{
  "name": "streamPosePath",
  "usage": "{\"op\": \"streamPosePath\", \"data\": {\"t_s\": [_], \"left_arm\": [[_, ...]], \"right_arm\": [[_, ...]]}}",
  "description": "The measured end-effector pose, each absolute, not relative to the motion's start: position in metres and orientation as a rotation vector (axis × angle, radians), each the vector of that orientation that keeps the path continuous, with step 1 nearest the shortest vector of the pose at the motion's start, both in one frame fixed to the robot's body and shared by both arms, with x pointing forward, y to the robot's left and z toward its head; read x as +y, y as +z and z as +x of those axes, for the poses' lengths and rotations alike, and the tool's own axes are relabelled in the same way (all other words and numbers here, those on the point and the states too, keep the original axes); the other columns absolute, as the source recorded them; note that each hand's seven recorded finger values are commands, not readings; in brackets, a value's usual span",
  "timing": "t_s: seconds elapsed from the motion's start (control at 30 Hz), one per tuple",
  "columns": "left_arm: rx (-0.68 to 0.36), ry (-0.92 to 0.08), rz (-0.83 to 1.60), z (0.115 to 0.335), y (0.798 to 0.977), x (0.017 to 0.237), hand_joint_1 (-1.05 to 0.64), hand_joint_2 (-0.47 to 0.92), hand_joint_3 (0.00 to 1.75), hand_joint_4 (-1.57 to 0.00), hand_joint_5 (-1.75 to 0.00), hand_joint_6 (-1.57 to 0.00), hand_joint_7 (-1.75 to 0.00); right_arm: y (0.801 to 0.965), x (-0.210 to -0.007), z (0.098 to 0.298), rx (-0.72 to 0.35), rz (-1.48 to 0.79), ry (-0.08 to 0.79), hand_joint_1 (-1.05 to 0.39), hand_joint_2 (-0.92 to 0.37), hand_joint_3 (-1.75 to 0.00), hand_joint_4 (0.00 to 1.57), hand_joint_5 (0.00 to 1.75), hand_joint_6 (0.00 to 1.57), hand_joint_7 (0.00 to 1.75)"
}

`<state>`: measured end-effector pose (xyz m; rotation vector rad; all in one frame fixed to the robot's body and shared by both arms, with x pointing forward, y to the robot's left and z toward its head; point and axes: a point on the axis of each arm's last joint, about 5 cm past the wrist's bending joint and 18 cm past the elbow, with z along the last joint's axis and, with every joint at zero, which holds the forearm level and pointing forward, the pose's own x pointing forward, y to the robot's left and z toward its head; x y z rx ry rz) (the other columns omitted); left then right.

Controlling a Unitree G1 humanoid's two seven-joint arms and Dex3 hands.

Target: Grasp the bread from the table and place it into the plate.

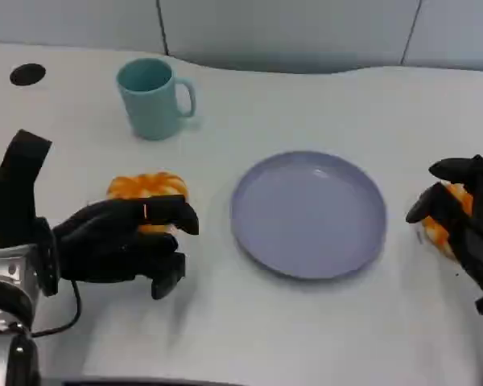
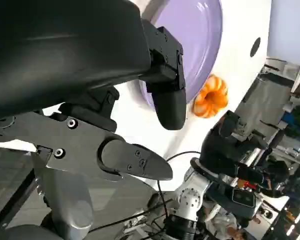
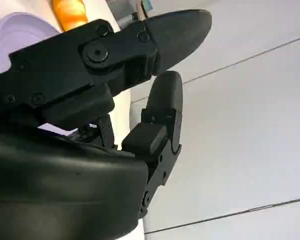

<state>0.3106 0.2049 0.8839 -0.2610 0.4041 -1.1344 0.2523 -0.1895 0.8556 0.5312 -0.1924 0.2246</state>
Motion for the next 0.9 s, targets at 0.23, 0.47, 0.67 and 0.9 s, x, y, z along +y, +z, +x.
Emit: {"op": "streamPosePath", "data": {"t_s": [0.23, 0.47, 0.67, 0.9], "left_arm": [[0.402, -1.135, -0.259, 0.3106, 0.8840, 0.2049, -0.42, 0.86, 0.00, -0.79, -1.75, -0.79, -1.42], [0.403, -1.134, -0.260, 0.3106, 0.8839, 0.2049, -0.40, 0.86, 0.00, -0.80, -1.75, -0.80, -1.41], [0.408, -1.134, -0.264, 0.3105, 0.8837, 0.2049, -0.42, 0.87, 0.01, -0.80, -1.75, -0.81, -1.39], [0.401, -1.135, -0.257, 0.3107, 0.8840, 0.2048, -0.43, 0.87, 0.00, -0.79, -1.75, -0.77, -1.51]], "right_arm": [[0.8556, -0.1895, 0.2523, -0.192, 0.531, 0.225, -0.55, -0.92, -0.07, 0.63, 1.70, 0.79, 0.91], [0.8556, -0.1896, 0.2523, -0.193, 0.531, 0.224, -0.56, -0.92, -0.07, 0.63, 1.69, 0.78, 0.91], [0.8556, -0.1895, 0.2523, -0.192, 0.531, 0.224, -0.55, -0.92, -0.07, 0.62, 1.70, 0.79, 0.91], [0.8564, -0.1896, 0.2526, -0.192, 0.532, 0.219, -0.56, -0.92, -0.07, 0.61, 1.71, 0.78, 0.90]]}}
